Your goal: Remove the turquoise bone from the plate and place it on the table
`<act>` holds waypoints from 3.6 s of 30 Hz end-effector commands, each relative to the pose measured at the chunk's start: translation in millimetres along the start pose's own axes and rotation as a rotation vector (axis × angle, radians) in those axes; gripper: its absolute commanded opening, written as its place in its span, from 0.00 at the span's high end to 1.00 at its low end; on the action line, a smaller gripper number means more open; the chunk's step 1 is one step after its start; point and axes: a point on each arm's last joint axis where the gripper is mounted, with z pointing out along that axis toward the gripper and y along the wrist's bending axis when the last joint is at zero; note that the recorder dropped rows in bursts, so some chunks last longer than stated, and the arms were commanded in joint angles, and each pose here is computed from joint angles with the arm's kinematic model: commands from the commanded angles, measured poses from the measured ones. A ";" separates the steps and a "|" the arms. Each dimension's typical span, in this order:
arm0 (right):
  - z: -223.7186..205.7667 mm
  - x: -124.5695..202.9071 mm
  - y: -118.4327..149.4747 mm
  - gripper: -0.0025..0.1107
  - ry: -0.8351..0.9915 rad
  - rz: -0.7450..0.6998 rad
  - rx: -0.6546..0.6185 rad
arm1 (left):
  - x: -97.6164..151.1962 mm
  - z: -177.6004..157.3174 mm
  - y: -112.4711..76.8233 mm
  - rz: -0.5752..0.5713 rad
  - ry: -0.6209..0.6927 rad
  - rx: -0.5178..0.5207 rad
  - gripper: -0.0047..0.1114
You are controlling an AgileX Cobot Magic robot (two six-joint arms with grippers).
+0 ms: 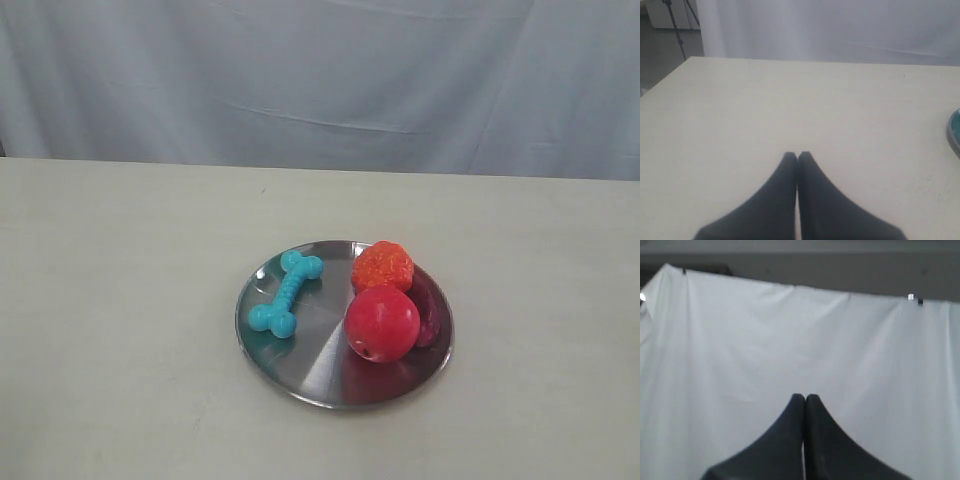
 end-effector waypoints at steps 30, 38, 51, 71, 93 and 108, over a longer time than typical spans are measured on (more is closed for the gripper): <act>124.4 0.3 28.0 0.98 0.834 0.420 -0.103 | 0.3 0.2 0.2 -0.007 -0.004 -0.004 0.96; 214.9 19.4 137.6 0.98 1.307 0.071 -0.423 | 0.3 0.2 0.2 -0.007 -0.004 -0.004 0.96; 270.6 176.2 252.2 0.56 1.679 -0.102 -0.379 | 0.3 0.2 0.2 -0.007 -0.004 -0.004 0.96; 248.3 306.0 263.8 0.47 1.835 0.070 -0.132 | 0.3 0.2 0.2 -0.007 -0.004 -0.004 0.96; 239.7 328.9 263.5 0.72 1.839 0.103 -0.084 | 0.3 0.2 0.2 -0.007 -0.004 -0.004 0.96; 231.5 340.4 264.8 0.64 1.858 0.078 -0.100 | 0.3 0.2 0.2 -0.007 -0.004 -0.004 0.96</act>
